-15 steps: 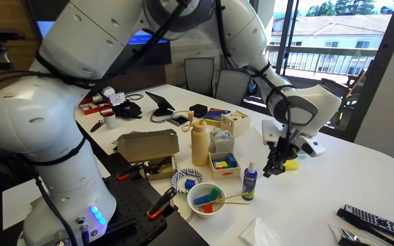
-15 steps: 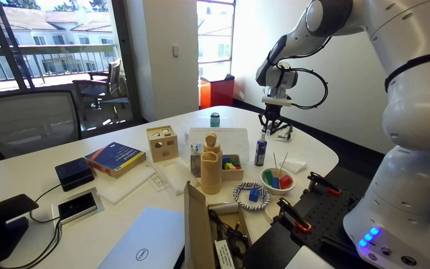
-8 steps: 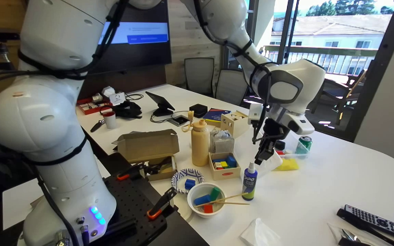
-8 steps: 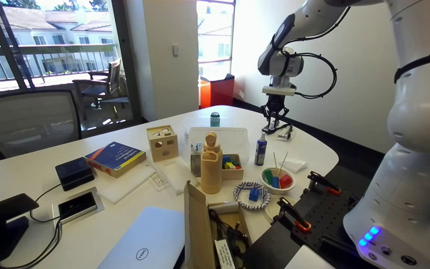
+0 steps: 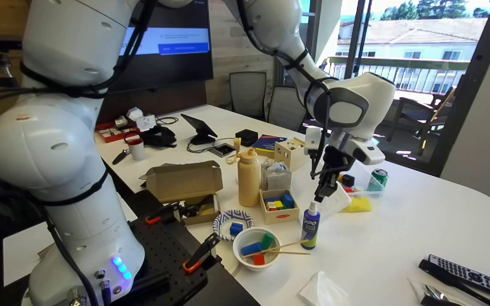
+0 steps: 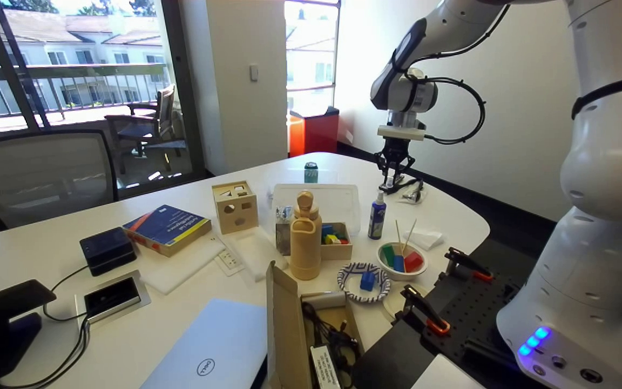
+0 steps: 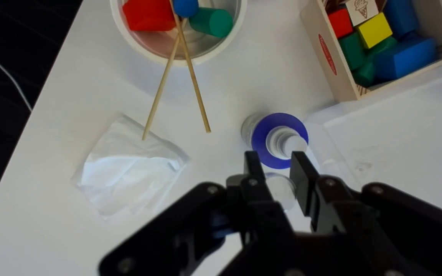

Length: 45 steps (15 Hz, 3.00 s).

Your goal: Put the clear cup on the blue bottle

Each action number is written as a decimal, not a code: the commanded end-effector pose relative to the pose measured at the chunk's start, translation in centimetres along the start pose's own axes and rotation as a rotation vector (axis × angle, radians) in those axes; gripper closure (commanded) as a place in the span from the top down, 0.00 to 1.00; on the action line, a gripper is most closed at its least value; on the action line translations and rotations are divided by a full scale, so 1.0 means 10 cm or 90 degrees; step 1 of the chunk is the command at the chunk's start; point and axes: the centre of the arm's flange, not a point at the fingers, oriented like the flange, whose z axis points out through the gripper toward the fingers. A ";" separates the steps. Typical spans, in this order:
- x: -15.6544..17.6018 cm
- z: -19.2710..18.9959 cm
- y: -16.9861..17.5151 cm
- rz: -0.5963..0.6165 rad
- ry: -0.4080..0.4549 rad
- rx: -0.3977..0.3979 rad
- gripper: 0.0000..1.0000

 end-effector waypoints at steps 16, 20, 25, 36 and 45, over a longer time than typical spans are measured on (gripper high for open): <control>-0.14 0.02 -0.05 -0.041 -0.085 0.058 0.06; -0.12 0.07 -0.06 -0.042 -0.092 0.054 0.06; -0.08 0.14 -0.07 -0.046 -0.084 0.050 0.06; -0.01 0.18 -0.11 -0.062 -0.071 0.047 0.06; 0.12 0.28 -0.14 -0.080 -0.079 0.044 0.06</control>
